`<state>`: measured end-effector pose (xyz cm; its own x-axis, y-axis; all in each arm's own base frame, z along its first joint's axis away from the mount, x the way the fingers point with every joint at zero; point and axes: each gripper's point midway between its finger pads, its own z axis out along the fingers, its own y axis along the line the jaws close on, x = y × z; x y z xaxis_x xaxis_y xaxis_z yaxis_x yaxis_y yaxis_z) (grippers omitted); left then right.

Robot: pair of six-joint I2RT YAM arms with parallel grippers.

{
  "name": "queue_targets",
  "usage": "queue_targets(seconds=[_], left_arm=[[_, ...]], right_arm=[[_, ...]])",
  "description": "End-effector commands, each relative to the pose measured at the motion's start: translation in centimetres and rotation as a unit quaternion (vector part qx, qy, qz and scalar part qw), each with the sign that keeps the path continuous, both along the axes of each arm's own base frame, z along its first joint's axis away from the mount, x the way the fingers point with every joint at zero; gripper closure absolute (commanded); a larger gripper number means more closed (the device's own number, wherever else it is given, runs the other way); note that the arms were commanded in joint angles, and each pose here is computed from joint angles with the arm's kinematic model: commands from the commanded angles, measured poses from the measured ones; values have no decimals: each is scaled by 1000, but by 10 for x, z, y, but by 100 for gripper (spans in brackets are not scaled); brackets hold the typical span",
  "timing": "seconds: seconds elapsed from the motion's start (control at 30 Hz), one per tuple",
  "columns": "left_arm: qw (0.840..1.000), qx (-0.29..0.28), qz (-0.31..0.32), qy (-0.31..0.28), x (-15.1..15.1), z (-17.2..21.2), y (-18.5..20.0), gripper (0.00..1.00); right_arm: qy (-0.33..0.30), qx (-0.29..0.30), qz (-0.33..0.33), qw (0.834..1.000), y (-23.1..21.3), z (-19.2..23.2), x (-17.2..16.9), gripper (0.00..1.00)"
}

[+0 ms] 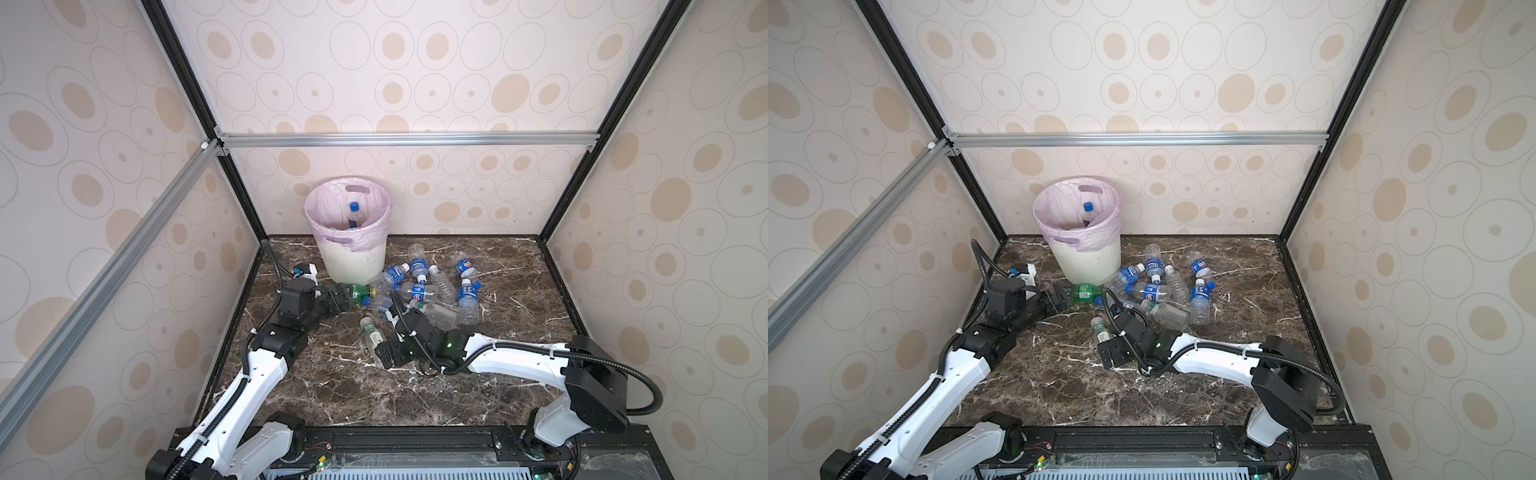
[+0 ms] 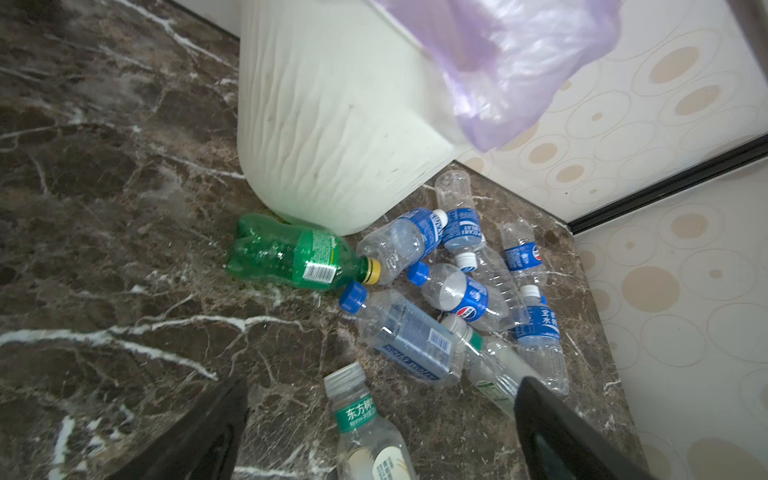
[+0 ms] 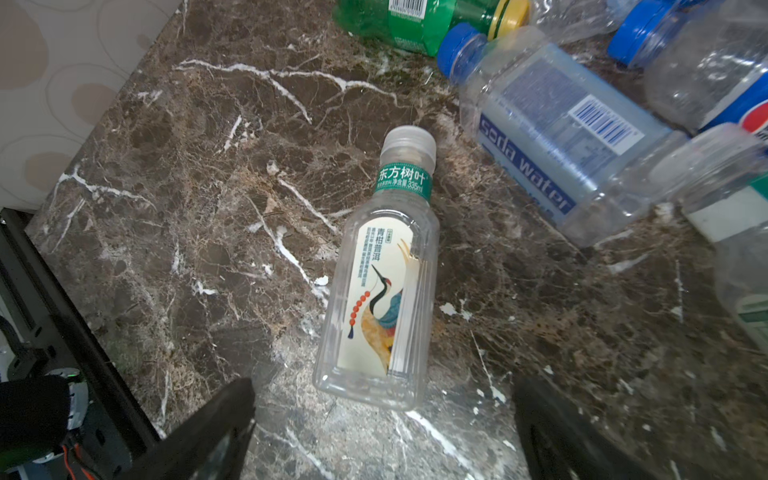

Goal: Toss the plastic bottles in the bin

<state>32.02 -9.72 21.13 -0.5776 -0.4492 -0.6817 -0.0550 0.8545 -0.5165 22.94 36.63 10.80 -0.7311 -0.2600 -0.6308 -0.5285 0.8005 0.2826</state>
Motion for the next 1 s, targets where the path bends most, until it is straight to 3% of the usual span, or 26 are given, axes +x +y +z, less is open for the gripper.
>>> queue_targets(seconds=[0.0, 0.47, 0.73, 0.97], left_arm=[[999, 3, 32, 27, -7, -16, 10, 1], [992, 2, 112, 64, -17, -56, 35, 1], [996, -57, 60, 46, -17, -49, 11, 1], [989, -139, -2, 53, -17, -52, -21, 1]], right_arm=[[19, -1, -19, 1000, 8, -16, 1, 2], [47, -38, -15, 998, 18, -58, 0, 22], [41, -49, 4, 998, 25, -58, 3, 44], [40, -27, 5, 999, 27, -39, 6, 51]])
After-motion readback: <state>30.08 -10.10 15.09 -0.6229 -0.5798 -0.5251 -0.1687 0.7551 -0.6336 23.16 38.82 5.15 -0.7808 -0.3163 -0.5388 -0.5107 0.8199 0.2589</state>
